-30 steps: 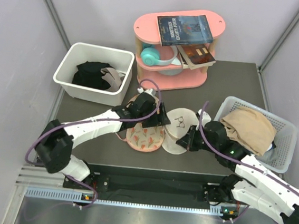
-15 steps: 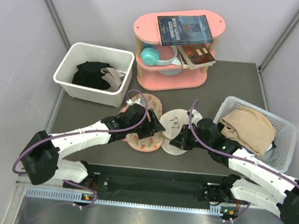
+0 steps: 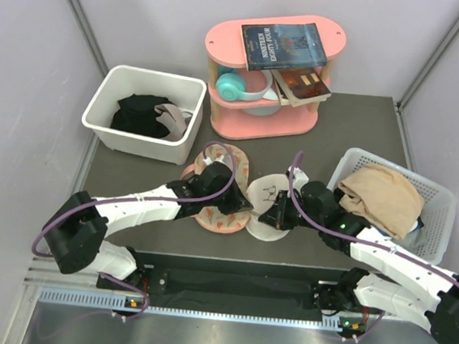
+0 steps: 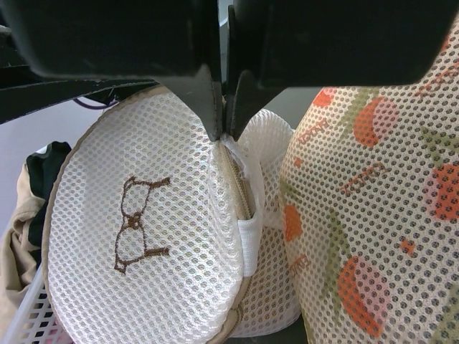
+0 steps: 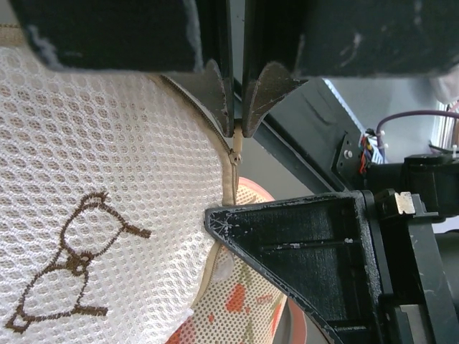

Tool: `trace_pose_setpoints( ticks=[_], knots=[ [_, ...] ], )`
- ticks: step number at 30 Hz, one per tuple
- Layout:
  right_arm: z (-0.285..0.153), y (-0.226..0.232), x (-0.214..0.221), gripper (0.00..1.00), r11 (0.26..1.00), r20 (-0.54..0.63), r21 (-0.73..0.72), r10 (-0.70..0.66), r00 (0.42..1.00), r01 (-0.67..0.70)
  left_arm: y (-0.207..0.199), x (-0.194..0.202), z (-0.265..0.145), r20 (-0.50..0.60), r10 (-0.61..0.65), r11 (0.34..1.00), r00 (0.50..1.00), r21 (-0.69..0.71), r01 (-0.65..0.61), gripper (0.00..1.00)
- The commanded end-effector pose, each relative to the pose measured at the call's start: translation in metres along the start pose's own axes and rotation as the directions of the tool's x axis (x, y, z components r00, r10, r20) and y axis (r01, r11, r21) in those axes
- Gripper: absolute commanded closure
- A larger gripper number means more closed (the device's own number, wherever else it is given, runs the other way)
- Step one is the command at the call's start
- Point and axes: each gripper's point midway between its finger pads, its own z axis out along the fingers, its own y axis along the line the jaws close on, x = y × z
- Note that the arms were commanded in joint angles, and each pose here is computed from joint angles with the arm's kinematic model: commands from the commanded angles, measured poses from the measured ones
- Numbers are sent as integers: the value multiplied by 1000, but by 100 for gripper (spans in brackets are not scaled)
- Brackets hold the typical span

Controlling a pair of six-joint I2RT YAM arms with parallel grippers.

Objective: Unzip the laundry bag and remove the bra

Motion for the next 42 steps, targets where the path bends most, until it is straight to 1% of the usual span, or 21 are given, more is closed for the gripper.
trace_pose_setpoints(
  ticks=[1,6,18,19,24,28,29,32,33,37,40,42],
  knots=[
    [-3,20,-18,100,999,49,-42,-25,998,27,-29,-12,-4,42,7,996,999,85,-10,100],
    [-8,9,-9,100,1000,30,3,-7,1000,7,-25,-14,-7,63,14,996,998,82,-19,100],
    [-37,-25,-20,100,983,113,184,-25,993,4,-5,-25,-22,117,27,999,993,38,-32,100],
    [-40,-29,-20,100,979,114,202,-29,993,5,-3,-30,-23,144,35,999,989,23,-39,100],
    [-45,-29,-22,100,977,118,213,-31,993,5,-8,-36,-22,161,83,996,984,17,-86,100],
    [-53,-29,-29,100,971,141,238,-50,989,15,-33,-45,-11,150,158,986,976,38,-165,100],
    [-55,-28,-30,100,971,143,239,-52,988,17,-40,-40,-9,116,194,978,974,61,-201,100],
    [-64,-23,-39,100,969,165,244,-71,984,29,-65,-43,4,87,255,959,963,100,-264,100],
    [-68,-20,-43,100,970,176,242,-75,982,30,-75,-41,6,73,270,952,960,133,-277,100],
    [-75,-15,-49,100,971,193,238,-84,978,36,-113,-50,13,93,335,910,937,224,-348,100],
    [-70,-14,-45,100,975,184,218,-74,980,33,-118,-52,19,94,377,892,922,233,-388,100],
    [-62,-14,-41,100,980,177,196,-69,982,34,-109,-55,24,78,369,901,926,214,-378,100]
  ],
)
